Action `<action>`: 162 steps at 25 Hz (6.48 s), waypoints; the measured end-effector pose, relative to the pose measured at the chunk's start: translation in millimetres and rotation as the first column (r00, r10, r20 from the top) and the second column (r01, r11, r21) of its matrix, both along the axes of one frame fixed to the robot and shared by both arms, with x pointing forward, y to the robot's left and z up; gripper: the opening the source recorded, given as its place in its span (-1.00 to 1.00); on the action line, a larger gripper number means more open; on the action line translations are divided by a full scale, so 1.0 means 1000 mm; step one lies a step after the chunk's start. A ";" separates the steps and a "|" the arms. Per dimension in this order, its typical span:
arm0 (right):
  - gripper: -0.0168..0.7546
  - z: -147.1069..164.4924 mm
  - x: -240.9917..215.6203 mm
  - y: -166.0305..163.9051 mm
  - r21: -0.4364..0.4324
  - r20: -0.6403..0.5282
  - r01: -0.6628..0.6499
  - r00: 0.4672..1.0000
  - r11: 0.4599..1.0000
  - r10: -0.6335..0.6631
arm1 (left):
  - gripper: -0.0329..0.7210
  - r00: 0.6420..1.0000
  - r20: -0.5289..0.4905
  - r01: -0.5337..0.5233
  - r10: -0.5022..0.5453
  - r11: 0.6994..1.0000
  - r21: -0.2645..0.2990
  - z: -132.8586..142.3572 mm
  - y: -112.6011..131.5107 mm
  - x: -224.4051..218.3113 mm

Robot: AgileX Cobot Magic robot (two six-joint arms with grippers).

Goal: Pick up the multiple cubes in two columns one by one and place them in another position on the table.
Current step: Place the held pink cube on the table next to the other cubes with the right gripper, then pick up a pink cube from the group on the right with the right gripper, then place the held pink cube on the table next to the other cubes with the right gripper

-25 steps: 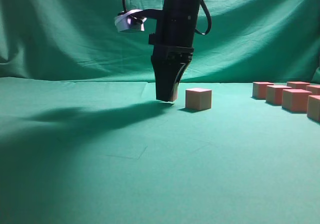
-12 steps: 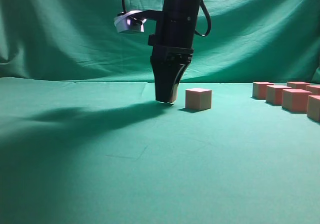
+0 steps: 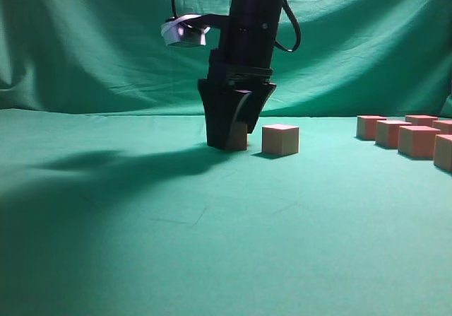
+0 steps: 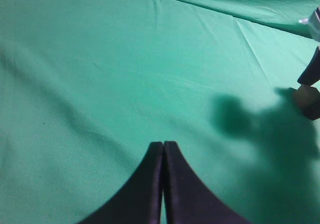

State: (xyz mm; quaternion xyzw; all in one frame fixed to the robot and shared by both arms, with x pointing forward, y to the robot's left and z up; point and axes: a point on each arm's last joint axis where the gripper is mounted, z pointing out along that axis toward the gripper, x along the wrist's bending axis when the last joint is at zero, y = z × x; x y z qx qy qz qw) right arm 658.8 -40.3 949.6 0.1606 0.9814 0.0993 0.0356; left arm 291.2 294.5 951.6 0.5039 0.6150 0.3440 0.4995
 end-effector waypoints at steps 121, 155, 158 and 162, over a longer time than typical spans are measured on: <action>-0.27 0.022 -0.036 0.065 0.060 0.004 0.659 0.751 0.750 -0.660 | -0.91 1.000 0.000 0.000 0.000 1.000 0.000 0.000 0.000 0.000; 0.12 -0.008 -0.026 0.070 0.068 0.026 0.677 0.733 0.733 -0.680 | -0.91 1.000 0.000 0.000 0.000 1.000 0.000 0.000 0.000 0.000; 0.12 -0.008 -0.026 0.071 0.078 0.020 0.677 0.733 0.732 -0.680 | -0.91 1.000 0.000 0.000 0.000 1.000 0.000 0.000 0.000 0.000; 0.23 -0.007 -0.026 0.071 0.081 0.025 0.656 0.751 0.750 -0.660 | -0.91 1.000 0.000 0.000 0.000 1.000 0.000 0.000 0.000 0.000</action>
